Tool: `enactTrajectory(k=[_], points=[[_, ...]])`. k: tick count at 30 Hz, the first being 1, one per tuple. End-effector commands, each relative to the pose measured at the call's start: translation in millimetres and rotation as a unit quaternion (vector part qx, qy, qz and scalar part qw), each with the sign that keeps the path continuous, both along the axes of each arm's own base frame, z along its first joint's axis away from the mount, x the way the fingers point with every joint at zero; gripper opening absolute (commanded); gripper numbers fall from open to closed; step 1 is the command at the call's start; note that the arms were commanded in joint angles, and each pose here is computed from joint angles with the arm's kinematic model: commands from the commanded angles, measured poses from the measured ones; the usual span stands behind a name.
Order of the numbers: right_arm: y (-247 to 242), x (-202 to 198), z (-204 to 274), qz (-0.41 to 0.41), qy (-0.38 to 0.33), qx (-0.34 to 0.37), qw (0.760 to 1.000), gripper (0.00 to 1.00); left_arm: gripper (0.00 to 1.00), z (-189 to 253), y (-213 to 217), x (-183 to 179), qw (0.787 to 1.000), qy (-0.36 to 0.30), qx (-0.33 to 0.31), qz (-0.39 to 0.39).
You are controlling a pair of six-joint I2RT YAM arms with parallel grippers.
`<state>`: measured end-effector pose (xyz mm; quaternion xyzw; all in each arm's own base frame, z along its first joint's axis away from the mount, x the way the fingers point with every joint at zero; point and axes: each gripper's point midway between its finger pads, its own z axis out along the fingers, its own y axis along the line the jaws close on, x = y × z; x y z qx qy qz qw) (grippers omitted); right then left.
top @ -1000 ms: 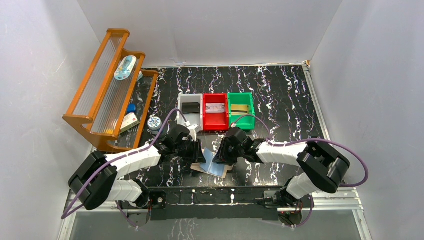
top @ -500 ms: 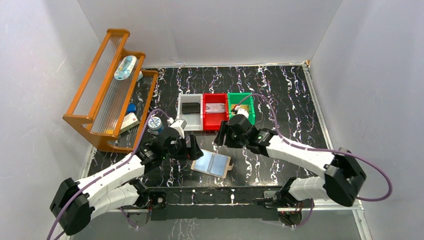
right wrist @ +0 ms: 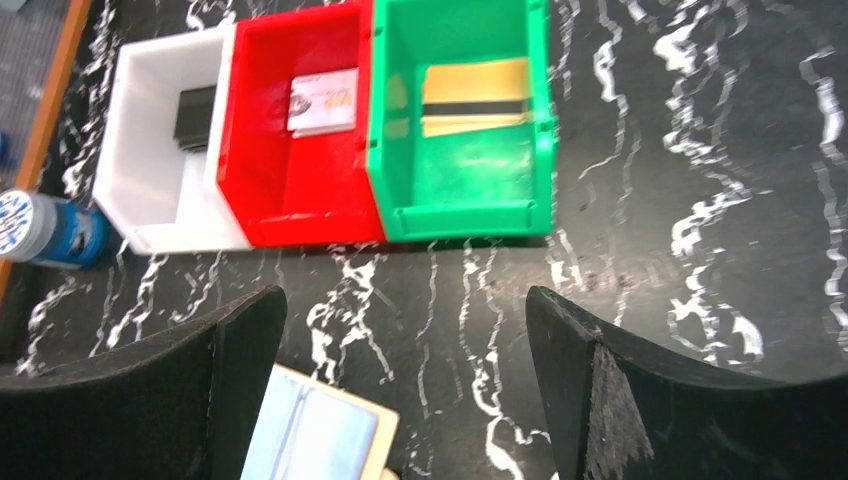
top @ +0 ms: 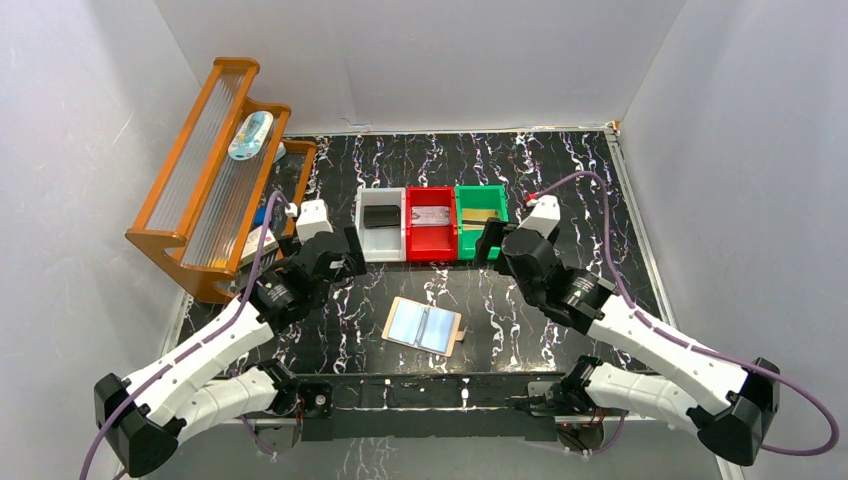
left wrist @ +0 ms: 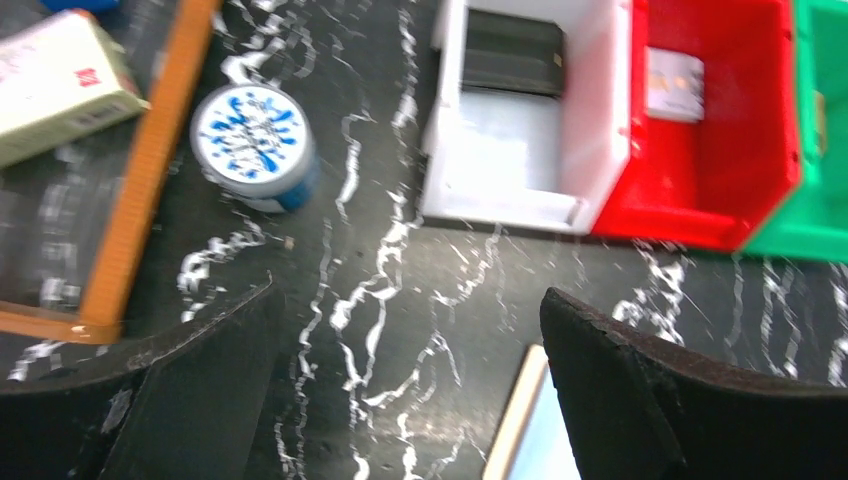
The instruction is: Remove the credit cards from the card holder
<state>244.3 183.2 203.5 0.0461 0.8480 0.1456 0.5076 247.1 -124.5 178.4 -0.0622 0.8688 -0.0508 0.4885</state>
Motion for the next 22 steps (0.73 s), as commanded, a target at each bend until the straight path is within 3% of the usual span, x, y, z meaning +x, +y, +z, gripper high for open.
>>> enactTrajectory(k=[1,6,10,22], points=[[-33,15,35,-0.058,-0.066,-0.046,0.995,0.99,0.98,24,45,5,0.991,-0.026,0.095,0.088],[-46,30,35,-0.076,-0.052,-0.075,0.993,0.98,0.98,40,50,5,0.989,-0.034,0.108,0.091],[-50,47,27,-0.063,-0.012,-0.053,0.996,0.98,0.98,57,54,4,0.989,-0.056,0.089,0.102],[-29,49,28,-0.007,-0.017,-0.022,1.000,0.98,0.98,80,66,3,0.984,-0.093,0.074,0.133]])
